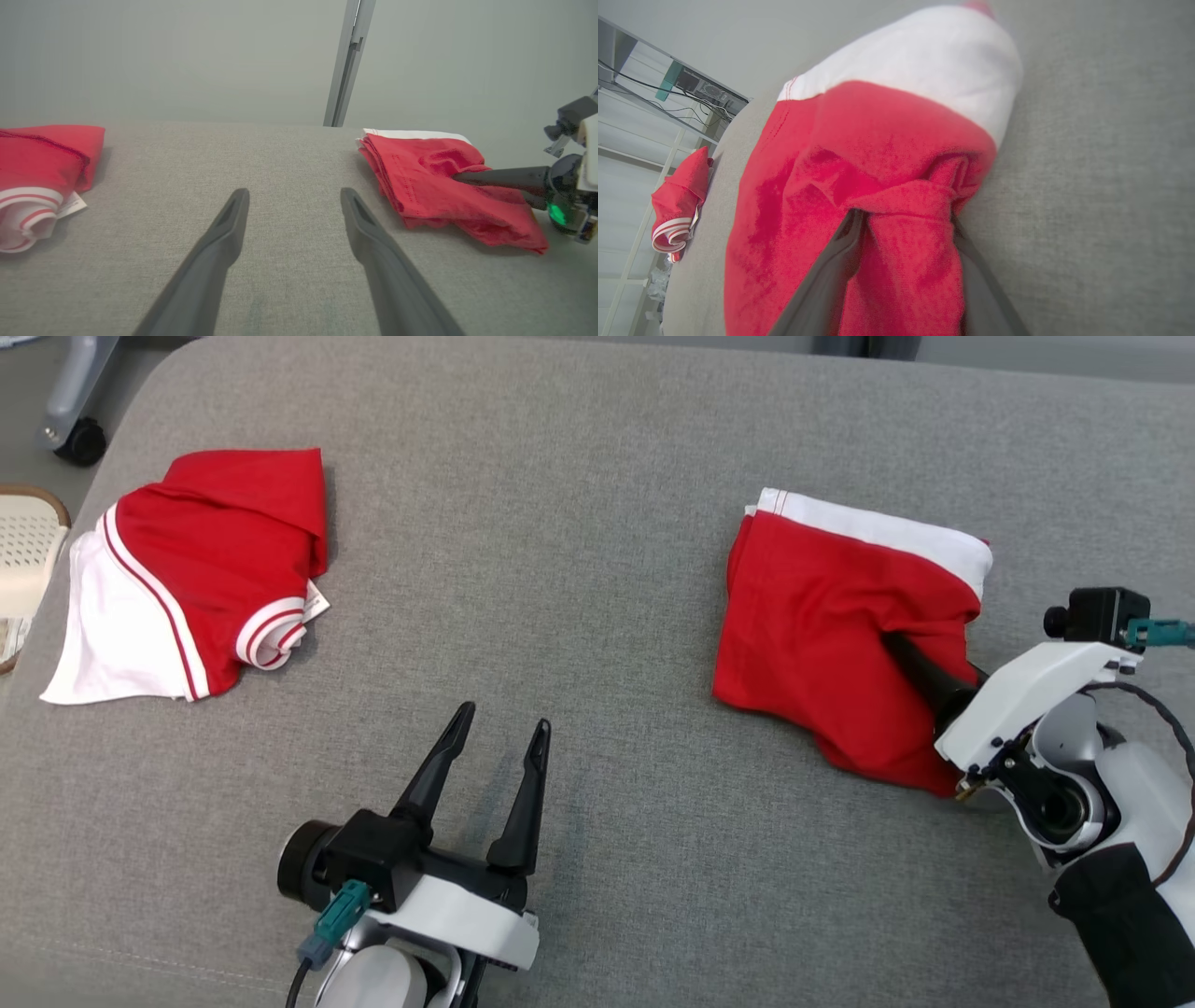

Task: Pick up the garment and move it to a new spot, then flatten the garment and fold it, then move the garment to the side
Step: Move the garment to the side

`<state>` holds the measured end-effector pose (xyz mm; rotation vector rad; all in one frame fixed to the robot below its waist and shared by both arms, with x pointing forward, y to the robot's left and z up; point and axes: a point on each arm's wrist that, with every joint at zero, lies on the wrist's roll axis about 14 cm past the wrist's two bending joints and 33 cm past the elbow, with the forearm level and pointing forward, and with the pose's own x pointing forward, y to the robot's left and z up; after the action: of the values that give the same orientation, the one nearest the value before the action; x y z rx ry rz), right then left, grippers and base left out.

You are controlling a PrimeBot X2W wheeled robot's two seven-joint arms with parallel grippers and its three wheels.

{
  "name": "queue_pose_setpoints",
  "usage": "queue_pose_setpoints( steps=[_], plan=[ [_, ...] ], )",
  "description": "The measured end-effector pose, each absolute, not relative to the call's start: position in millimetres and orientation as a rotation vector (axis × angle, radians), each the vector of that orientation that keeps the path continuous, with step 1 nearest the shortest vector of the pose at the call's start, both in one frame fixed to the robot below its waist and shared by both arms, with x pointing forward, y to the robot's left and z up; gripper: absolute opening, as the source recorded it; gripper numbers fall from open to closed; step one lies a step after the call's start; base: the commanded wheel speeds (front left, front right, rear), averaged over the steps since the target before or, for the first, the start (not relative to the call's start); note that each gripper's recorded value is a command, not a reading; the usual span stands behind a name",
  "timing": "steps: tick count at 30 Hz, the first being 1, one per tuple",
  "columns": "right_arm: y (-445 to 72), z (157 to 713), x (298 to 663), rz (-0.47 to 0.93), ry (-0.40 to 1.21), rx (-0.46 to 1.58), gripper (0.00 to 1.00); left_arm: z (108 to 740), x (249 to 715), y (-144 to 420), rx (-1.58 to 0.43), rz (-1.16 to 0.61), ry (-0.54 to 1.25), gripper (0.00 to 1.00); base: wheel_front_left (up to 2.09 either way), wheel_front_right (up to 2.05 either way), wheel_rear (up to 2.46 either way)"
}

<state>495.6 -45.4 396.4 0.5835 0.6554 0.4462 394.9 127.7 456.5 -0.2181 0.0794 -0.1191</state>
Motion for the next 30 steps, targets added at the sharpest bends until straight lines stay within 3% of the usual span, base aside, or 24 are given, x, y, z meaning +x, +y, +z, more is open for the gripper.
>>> queue_pose_setpoints(
  steps=[9,14,30],
  plan=[
    [-39.6,387.2,509.2,0.507,0.682,0.484,0.00,452.4,406.9,117.0,-0.220,-0.153,0.087,1.00,0.00,0.00,0.00],
    [-54.7,385.7,511.4,0.500,0.669,0.402,0.00,461.2,410.1,84.5,-0.221,-0.296,0.060,1.00,0.00,0.00,0.00],
    [-193.3,394.1,532.8,0.301,0.610,0.108,0.00,454.1,431.3,1.6,-0.201,-0.583,0.040,1.00,0.00,0.00,0.00]
  ],
)
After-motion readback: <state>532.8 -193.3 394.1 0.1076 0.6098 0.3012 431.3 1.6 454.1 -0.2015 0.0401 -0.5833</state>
